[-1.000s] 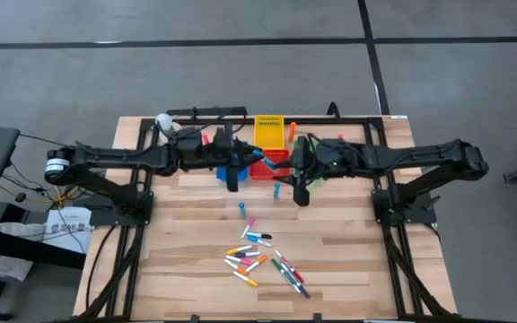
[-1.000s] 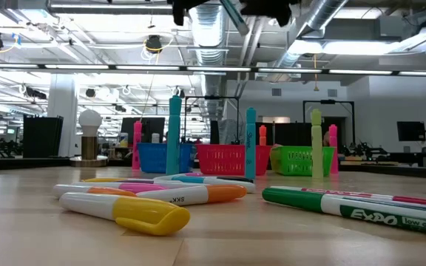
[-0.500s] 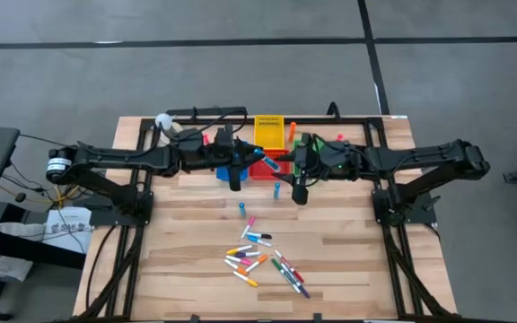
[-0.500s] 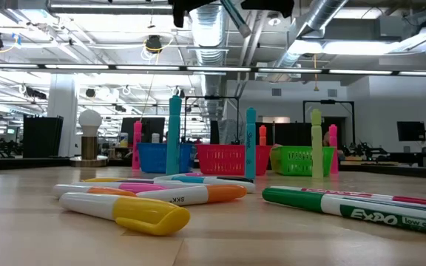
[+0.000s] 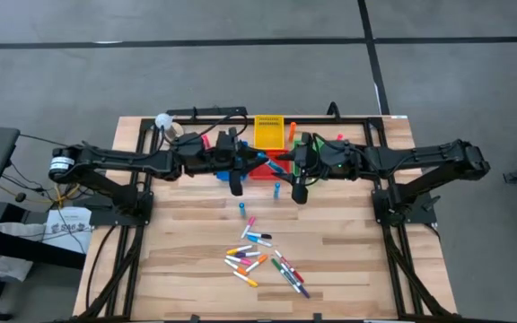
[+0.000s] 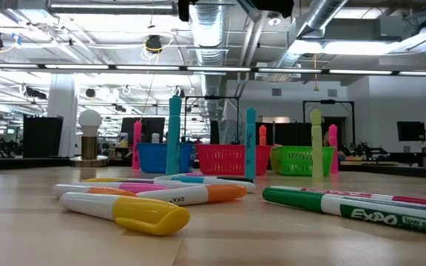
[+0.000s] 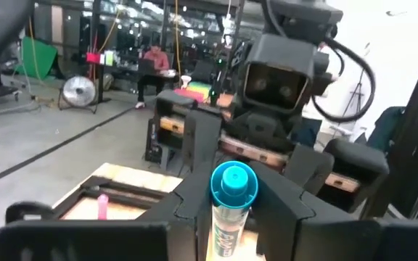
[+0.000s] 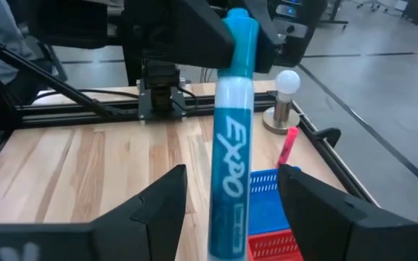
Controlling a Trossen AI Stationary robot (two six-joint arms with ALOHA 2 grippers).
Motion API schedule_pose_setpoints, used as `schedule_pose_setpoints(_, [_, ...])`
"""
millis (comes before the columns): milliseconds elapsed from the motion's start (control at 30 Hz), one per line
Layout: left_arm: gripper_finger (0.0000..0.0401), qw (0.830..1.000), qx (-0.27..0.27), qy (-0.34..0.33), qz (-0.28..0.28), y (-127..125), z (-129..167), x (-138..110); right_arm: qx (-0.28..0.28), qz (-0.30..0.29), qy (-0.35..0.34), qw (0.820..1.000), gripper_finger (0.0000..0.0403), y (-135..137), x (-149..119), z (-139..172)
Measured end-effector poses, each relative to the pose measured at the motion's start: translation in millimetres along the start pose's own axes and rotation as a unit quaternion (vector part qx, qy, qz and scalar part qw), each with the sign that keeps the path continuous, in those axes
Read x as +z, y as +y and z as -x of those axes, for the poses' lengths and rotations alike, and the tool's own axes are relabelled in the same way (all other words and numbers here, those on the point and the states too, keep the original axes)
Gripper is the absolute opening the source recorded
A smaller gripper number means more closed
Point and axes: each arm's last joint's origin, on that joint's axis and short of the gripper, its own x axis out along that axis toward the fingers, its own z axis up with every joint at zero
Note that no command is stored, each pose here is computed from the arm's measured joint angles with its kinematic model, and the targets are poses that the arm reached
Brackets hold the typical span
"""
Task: Pick & Place Markers
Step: Put the large light blue marker pen into the green bin
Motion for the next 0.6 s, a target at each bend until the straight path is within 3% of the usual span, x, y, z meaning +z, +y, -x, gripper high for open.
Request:
schedule_pose_setpoints(400, [0.0085, 1.0, -0.004, 0.0, 0.0, -1.6, -6.6, -7.4, 0.0, -0.012, -0.006, 1.0, 0.0171, 0.0, 1.1, 0.0])
schedule_pose_setpoints(600, [0.0085, 1.0, -0.005, -0.002, 0.001, -2.3, -6.9, -7.6, -0.001, -0.03, -0.006, 1.0, 0.0117, -0.8, 1.1, -0.1])
